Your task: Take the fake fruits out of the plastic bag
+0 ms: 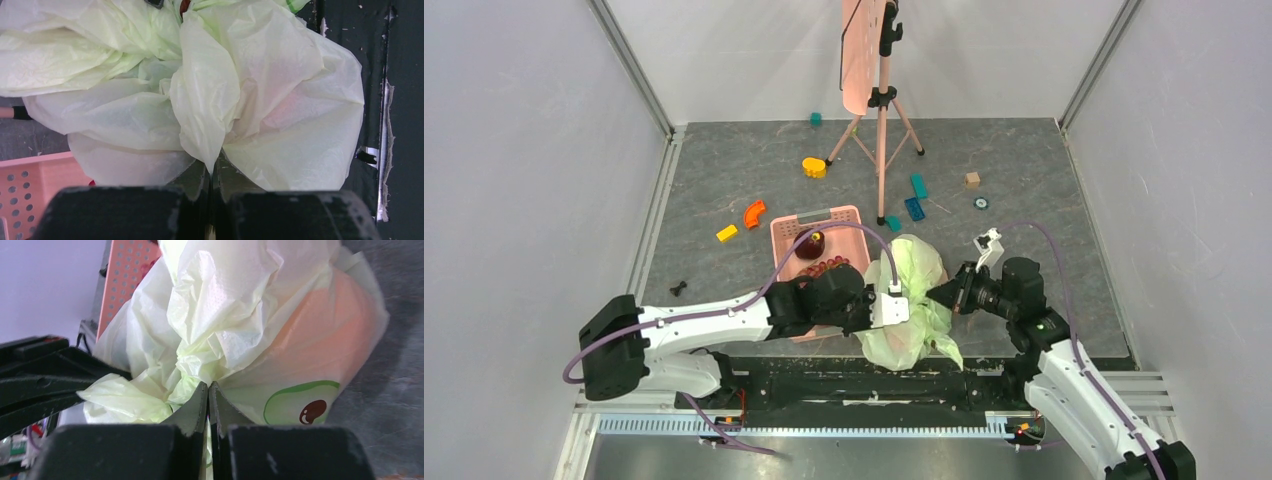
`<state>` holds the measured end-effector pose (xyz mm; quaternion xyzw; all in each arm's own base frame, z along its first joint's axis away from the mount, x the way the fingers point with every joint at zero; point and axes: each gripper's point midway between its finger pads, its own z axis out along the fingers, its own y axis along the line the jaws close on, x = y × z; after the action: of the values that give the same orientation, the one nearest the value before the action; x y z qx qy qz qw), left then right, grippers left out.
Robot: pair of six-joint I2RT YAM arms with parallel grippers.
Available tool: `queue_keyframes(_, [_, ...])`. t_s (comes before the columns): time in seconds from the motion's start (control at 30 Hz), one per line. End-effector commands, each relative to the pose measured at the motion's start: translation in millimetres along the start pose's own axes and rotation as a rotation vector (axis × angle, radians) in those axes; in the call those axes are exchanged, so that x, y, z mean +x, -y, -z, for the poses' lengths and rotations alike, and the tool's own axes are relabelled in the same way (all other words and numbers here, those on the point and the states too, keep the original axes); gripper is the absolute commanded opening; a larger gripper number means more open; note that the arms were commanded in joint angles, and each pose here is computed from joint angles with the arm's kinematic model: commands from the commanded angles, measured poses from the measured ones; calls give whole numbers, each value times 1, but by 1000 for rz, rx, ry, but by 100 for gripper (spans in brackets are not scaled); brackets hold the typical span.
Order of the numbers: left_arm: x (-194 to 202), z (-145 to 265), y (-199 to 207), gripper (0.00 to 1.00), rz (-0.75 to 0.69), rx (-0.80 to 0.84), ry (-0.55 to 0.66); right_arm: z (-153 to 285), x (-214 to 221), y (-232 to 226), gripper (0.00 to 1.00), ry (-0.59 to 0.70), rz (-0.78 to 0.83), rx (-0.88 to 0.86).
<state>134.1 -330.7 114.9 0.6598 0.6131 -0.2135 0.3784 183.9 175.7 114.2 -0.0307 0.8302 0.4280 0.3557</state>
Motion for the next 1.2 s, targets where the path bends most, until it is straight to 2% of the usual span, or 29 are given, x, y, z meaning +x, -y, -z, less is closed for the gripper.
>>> queue_keyframes(0.0, [-13,16,-9,4,66,-86,75,2,-45,5,0,165,45,101])
queue_keyframes(0.3, [2,44,-17,2,113,-219,135,33,-114,41,0,388,5,291])
queue_keyframes(0.57, [13,49,-18,2,146,-252,125,48,-121,85,0,388,-52,376])
queue_keyframes(0.63, [13,51,-19,5,155,-266,132,51,-125,86,0,400,-32,386])
queue_keyframes(0.8, [-14,62,-25,32,159,-274,233,54,-139,57,0,426,115,277])
queue_keyframes(1.0, [-90,83,-23,69,129,-166,421,52,-141,21,0,410,242,114])
queue_keyframes(1.17, [-130,85,-32,80,60,-139,471,53,-139,-1,0,425,282,25])
